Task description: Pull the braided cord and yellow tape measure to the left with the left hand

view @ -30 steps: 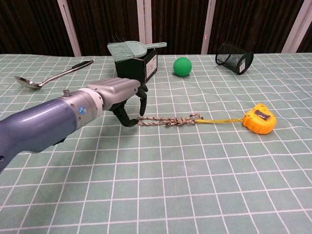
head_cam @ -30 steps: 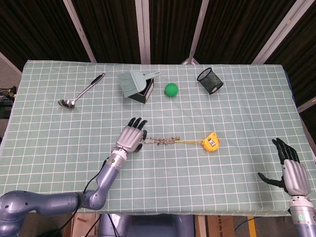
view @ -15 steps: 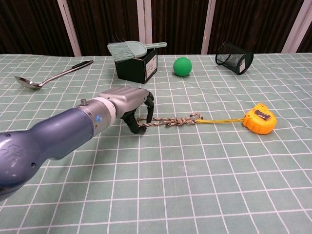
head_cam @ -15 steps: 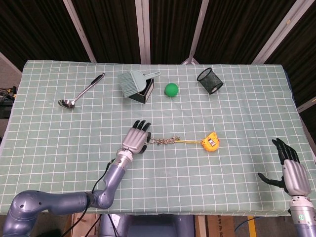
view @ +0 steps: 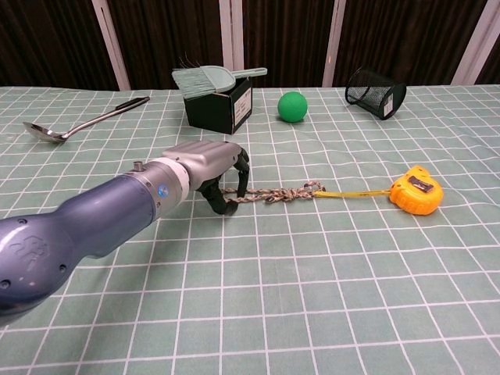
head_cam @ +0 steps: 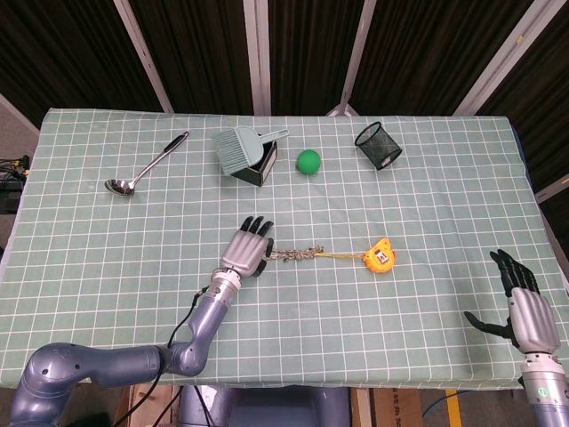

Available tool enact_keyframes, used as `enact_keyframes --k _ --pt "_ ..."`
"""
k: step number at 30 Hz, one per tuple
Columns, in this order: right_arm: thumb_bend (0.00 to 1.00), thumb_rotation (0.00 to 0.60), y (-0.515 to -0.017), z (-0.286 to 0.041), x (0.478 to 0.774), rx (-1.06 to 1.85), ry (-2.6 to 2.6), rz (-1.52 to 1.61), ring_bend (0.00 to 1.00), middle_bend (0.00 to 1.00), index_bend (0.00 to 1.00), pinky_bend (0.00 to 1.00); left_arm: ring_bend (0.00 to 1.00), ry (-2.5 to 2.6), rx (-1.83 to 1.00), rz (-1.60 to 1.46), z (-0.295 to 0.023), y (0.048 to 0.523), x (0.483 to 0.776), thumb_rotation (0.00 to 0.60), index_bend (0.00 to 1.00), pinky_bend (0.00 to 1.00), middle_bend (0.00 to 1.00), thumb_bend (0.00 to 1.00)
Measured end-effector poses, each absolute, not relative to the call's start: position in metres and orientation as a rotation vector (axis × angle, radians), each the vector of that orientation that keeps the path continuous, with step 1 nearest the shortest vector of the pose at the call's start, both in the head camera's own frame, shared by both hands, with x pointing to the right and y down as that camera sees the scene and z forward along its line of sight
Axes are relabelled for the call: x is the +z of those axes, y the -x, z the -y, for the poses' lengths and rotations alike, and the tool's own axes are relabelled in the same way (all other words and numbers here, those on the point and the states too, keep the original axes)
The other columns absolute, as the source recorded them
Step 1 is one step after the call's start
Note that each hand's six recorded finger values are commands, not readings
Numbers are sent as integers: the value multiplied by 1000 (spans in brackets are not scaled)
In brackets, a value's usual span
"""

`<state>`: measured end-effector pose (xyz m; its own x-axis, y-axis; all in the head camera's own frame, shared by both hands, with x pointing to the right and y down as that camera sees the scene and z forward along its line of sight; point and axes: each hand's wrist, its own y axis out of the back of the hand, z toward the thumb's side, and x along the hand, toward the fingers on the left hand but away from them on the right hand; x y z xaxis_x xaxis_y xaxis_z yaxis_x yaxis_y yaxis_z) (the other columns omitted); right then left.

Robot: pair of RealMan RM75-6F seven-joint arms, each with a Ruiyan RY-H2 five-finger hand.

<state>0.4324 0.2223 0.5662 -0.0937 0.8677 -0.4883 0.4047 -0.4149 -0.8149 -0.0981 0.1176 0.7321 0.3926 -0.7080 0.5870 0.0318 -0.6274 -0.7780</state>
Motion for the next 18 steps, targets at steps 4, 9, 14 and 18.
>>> enact_keyframes --k 4,9,14,18 --pt "193 600 -432 -222 566 1518 1776 1383 0 0 0 0 0 1927 -1283 -582 -119 97 732 600 526 0 94 495" --pt "193 600 -432 -223 566 1519 1776 1383 0 0 0 0 0 1925 -1285 -581 -119 97 732 600 541 0 100 508" --pt "193 600 -433 -223 566 1520 1775 1385 0 0 0 0 0 1924 -1287 -580 -119 98 733 600 553 0 104 545" --pt "193 600 -433 -223 566 1523 1778 1384 0 0 0 0 0 1925 -1282 -588 -119 98 732 600 560 0 110 560"
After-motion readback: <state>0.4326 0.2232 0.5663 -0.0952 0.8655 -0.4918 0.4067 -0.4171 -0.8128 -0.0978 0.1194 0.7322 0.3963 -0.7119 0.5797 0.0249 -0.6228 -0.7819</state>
